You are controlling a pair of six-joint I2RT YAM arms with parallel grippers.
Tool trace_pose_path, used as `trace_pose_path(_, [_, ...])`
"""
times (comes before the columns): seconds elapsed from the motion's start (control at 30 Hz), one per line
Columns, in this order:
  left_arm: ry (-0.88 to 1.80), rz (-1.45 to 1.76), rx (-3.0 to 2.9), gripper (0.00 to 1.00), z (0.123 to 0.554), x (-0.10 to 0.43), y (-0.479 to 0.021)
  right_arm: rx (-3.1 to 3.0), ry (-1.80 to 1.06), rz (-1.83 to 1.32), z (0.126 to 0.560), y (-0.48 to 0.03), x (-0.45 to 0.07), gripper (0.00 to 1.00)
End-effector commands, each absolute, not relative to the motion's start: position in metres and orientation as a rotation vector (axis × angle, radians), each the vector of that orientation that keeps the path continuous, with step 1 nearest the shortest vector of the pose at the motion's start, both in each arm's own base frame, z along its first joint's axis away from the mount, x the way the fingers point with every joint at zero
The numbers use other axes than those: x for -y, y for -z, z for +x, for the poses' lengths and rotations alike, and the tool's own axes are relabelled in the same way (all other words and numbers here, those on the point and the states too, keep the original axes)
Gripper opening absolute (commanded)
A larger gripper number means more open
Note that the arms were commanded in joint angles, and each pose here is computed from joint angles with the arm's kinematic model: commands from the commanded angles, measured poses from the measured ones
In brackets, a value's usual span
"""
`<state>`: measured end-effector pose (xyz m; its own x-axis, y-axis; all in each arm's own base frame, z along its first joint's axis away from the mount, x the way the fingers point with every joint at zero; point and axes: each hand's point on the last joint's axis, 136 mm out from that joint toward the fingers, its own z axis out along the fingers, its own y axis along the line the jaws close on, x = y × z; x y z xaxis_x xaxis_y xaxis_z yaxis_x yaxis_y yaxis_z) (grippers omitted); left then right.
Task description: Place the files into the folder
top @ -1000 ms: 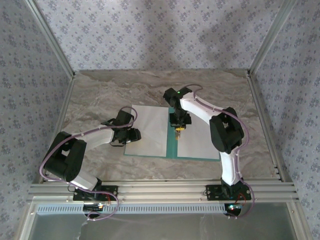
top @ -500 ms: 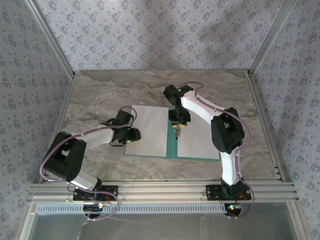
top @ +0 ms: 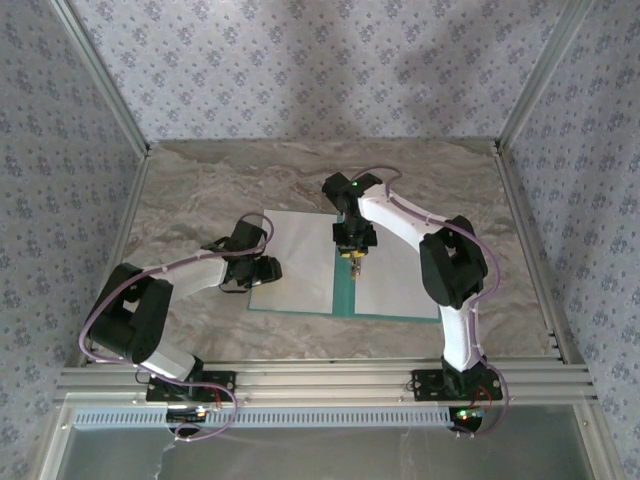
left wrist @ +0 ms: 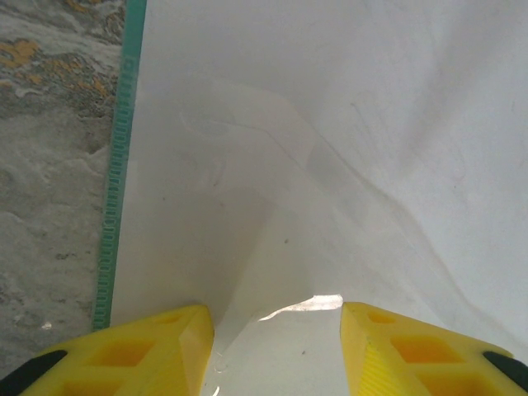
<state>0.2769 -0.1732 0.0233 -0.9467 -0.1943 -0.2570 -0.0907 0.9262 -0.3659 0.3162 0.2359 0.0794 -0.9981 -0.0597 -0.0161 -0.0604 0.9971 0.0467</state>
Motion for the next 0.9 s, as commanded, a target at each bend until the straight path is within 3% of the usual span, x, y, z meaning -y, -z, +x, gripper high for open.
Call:
trace_pose_path(0.0, [0.421,-0.247,-2.918,0.48,0.251,0.157,0.005,-3.169,-0.045,-0.093,0.305,-0.072,-0.236,0.22])
trace_pose_path(0.33, [0.415,-0.247,-2.921,0.48,0.25,0.156,0.006,-3.191,-0.037,-0.1,0.3,-0.064,-0.237,0.22])
trace_pose_path(0.87, [0.41,-0.249,-2.929,0.48,0.248,0.156,0.009,-3.218,0.049,-0.117,0.291,-0.058,-0.228,0.14])
